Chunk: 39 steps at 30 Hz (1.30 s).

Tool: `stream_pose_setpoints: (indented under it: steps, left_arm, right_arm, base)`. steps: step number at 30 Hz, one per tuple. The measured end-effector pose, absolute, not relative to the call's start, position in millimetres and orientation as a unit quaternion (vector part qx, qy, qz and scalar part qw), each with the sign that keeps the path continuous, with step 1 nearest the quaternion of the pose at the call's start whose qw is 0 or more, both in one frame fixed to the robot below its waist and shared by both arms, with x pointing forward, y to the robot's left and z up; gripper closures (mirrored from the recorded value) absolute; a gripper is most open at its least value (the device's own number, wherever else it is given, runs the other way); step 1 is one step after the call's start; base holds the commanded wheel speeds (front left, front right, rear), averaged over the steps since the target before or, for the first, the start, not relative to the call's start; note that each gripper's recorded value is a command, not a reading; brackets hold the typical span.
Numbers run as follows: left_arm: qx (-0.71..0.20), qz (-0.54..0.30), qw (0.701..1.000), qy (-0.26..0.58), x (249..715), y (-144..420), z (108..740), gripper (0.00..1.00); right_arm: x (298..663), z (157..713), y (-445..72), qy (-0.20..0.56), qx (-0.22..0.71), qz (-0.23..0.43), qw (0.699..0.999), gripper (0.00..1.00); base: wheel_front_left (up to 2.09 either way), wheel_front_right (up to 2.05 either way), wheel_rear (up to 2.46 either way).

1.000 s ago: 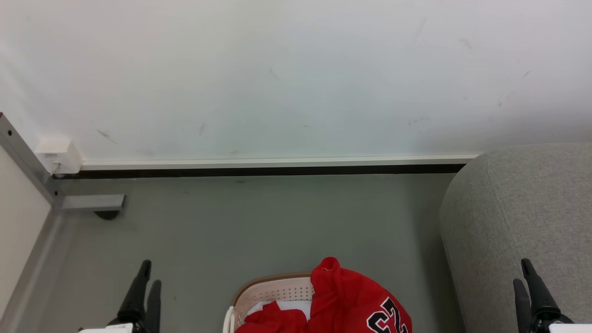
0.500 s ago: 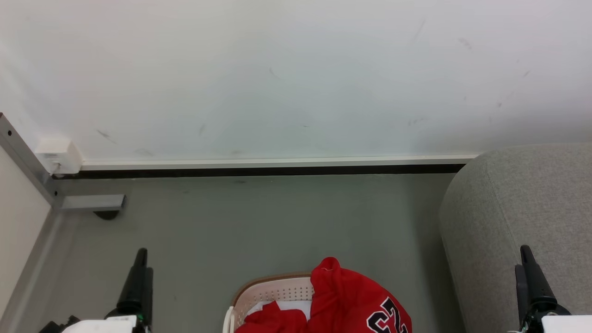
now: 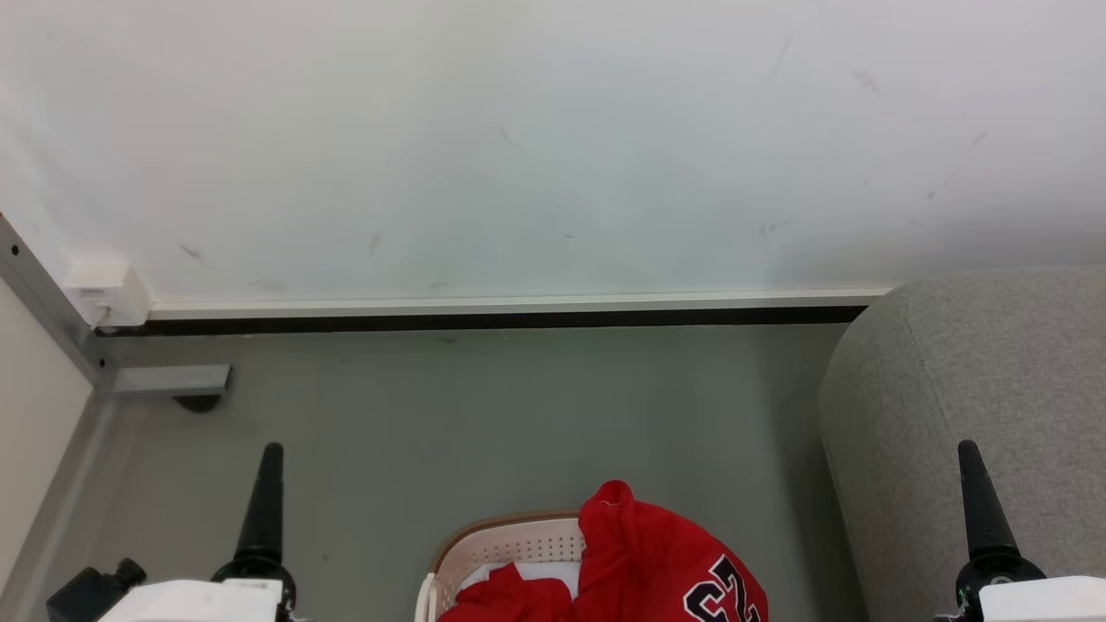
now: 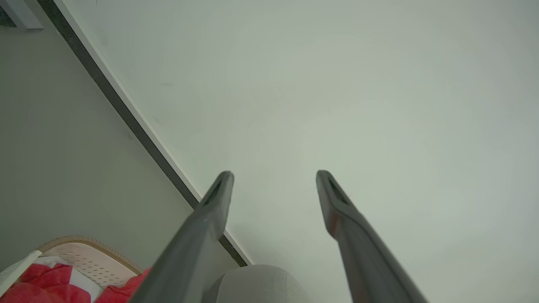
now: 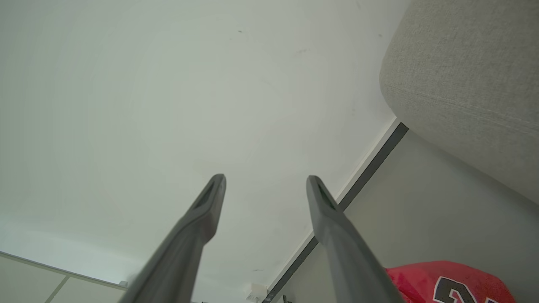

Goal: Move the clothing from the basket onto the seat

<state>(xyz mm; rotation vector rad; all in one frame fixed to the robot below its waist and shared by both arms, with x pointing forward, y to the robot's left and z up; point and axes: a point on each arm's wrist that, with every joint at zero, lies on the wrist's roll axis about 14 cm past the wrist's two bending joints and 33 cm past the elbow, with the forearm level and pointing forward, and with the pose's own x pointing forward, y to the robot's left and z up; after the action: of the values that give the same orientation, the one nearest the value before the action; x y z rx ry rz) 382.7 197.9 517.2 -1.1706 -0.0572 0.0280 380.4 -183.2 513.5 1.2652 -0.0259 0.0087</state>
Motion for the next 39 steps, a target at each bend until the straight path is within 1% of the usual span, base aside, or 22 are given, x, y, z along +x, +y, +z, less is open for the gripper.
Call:
stream_pose_setpoints:
  steps: [5,13,20,26,39]
  left_arm:
    - [-0.501,0.011,0.865,-0.031,383,197,521,0.00]
    - [-0.418,0.009,0.908,-0.031,383,191,525,0.00]
    - [-0.354,0.013,0.935,-0.028,381,189,523,0.00]
    - [-0.314,0.013,0.949,-0.033,380,188,525,0.00]
    - [-0.233,0.006,0.972,-0.045,378,184,529,0.00]
  right_arm:
    - [380,515,-184,-0.016,0.548,0.004,0.836,0.00]
    - [380,517,-182,-0.017,0.460,0.012,0.888,0.00]
    - [379,516,-180,-0.017,0.387,0.017,0.922,0.00]
    - [377,515,-177,-0.017,0.336,0.022,0.941,0.00]
    - [375,519,-163,-0.025,0.264,0.048,0.963,0.00]
  base:
    - [0.00,0.00,0.00]
    - [0.00,0.00,0.00]
    - [0.00,0.00,0.00]
    - [0.00,0.00,0.00]
    - [0.00,0.00,0.00]
